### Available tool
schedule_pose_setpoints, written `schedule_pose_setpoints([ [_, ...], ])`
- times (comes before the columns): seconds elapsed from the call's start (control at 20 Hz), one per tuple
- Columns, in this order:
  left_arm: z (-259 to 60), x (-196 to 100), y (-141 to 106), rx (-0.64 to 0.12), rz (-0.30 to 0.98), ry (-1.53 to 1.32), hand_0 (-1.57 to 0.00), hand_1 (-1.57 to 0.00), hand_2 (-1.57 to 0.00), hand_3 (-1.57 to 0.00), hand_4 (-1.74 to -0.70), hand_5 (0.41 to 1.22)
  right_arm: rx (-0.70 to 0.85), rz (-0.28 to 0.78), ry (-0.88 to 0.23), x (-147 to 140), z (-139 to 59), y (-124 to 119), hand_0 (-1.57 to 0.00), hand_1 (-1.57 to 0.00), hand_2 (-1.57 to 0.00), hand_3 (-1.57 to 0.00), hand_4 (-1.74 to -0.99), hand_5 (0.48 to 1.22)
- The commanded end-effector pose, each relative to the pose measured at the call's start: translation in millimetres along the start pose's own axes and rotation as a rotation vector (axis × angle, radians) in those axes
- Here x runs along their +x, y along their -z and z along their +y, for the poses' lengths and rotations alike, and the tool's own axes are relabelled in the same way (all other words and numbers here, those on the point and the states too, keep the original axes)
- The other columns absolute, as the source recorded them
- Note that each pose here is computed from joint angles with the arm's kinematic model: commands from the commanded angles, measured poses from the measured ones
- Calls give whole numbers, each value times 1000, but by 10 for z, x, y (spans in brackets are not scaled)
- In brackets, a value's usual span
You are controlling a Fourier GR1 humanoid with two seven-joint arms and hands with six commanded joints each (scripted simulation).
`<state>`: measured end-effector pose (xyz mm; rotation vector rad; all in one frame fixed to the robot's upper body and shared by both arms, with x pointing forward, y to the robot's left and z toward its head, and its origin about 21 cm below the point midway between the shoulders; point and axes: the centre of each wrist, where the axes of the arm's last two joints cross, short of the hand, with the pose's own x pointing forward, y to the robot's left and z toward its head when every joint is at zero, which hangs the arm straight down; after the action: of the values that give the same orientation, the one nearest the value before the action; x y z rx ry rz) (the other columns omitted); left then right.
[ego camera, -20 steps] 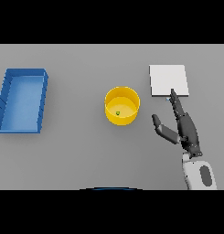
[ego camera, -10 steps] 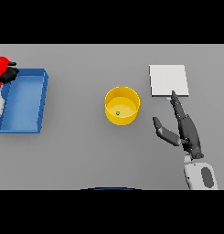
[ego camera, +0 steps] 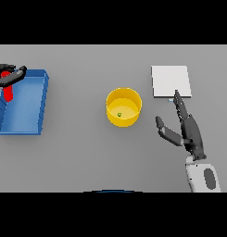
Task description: Pick up the red beaker and tilt it to pour out 1 green nut into yellow bowl. Pick up the yellow bowl and place it on the metallic measuring scale.
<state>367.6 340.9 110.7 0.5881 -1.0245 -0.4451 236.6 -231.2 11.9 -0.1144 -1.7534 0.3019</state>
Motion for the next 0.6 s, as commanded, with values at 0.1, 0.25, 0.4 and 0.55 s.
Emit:
schedule_pose_setpoints([
  [0.1,-66,-48,26,8,34,73,-196,-179,-170,-176,-813,627,-1,0,-32,-8,6,-6,1,1,1,1,-1157,665],
  [0.25,-78,-6,24,33,-11,79,-100,-91,-87,-90,-783,631,-2,8,-42,0,47,38,1,1,1,1,-1154,657],
  [0.4,-99,-10,18,40,-66,38,-51,-46,-44,-45,-779,635,21,32,-116,45,19,41,1,1,1,1,-1115,638],
  [0.55,-130,42,-21,38,-118,-21,-25,-23,-22,-23,-793,657,184,-27,-232,139,-20,156,1,1,1,1,-1088,665],
])
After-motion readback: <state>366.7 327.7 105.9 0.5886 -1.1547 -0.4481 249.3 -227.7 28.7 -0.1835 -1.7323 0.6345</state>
